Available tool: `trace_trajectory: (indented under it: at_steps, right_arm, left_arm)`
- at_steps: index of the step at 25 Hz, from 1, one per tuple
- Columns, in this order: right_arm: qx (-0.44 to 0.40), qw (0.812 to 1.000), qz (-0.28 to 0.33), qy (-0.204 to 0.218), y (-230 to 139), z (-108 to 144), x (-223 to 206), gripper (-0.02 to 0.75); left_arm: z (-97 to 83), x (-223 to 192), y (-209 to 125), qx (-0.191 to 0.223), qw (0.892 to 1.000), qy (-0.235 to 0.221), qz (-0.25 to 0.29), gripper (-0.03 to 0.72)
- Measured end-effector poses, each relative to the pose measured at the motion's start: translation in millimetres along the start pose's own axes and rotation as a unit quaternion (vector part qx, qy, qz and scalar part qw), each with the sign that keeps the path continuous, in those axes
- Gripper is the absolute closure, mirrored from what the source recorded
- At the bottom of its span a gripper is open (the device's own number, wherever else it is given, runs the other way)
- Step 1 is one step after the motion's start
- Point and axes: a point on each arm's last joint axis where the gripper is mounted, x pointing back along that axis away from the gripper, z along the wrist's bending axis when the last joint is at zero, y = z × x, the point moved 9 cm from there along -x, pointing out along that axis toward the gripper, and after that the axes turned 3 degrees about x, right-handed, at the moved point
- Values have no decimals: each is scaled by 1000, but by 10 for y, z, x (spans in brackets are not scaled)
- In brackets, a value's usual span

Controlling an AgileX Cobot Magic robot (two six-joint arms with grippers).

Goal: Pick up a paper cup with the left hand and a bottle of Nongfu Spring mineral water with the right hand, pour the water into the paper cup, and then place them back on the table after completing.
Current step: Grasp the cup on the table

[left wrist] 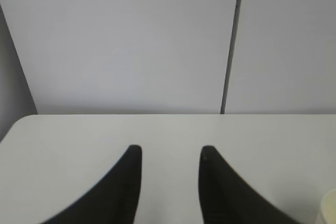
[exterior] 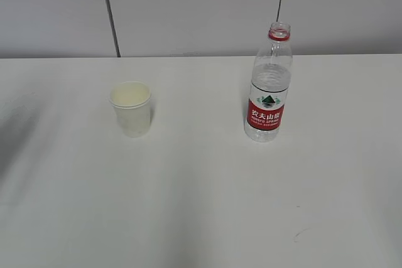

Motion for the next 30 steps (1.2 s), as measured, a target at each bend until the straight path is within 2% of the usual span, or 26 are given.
trace_trajectory:
  at_steps: [4, 8, 12, 18, 22, 26, 30]
  right_arm:
    - [0, 1000, 0, 0, 0, 0, 0, 151]
    - [0, 1000, 0, 0, 0, 0, 0, 151]
    - [5, 1000, 2, -10, -5, -36, 0, 151]
    - [8, 1000, -13, -20, 53, -72, 22, 151]
    - [-6, 998, -54, -24, 356, -114, -31, 151]
    - [-14, 998, -62, -20, 648, -137, -271, 151]
    - [-13, 995, -100, -18, 1008, -160, -546, 151]
  left_arm:
    - [-13, -310, -271, 27, 1000, -10, 8, 450]
    - [-109, -516, -528, 38, 998, -44, 3, 450]
    - [-270, -579, -787, 16, 995, -95, 4, 450]
    - [-520, -551, -966, -33, 985, -169, 18, 450]
    - [-555, -536, -983, -19, 983, -178, 25, 450]
    - [-553, -545, -1027, 10, 983, -178, 37, 450]
    - [-589, -566, -1225, 6, 979, -191, 66, 450]
